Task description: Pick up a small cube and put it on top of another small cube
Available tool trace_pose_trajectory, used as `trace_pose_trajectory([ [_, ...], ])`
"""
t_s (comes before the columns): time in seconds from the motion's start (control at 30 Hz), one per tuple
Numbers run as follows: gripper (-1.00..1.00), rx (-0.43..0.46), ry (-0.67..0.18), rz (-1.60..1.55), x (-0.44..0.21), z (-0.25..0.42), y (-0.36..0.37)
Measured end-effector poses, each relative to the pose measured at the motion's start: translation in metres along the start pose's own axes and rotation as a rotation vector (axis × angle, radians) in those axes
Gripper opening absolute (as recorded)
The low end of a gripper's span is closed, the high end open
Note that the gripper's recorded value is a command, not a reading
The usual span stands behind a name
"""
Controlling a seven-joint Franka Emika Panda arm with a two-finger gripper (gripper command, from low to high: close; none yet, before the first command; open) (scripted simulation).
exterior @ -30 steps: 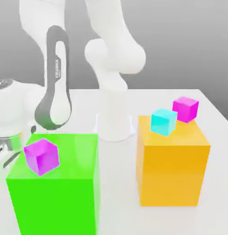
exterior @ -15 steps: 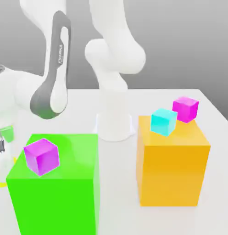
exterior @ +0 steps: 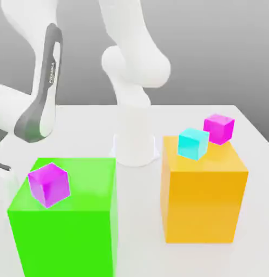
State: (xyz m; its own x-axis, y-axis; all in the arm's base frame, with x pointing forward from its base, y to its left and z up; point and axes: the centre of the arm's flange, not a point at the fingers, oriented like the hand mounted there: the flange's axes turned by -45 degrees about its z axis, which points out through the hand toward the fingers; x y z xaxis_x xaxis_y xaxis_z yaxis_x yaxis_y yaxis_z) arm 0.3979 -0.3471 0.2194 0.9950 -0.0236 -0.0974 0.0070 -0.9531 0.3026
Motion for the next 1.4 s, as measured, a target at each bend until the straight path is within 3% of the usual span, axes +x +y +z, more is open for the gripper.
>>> trace_pose_trajectory([
  [0.27,-1.0,-0.398,0.0,-0.678,0.144,-0.163,-0.07],
  [0.37,-1.0,-0.441,0.017,-0.669,0.155,-0.209,-0.103],
  [0.67,-1.0,-0.31,0.104,-0.244,0.118,-0.283,-0.2],
  [0.93,-1.0,-0.153,0.129,0.173,0.063,-0.327,-0.265],
  [1.17,-1.0,0.004,0.107,0.528,0.008,-0.352,-0.316],
  [1.4,-1.0,0.18,0.025,0.892,-0.047,-0.359,-0.351],
])
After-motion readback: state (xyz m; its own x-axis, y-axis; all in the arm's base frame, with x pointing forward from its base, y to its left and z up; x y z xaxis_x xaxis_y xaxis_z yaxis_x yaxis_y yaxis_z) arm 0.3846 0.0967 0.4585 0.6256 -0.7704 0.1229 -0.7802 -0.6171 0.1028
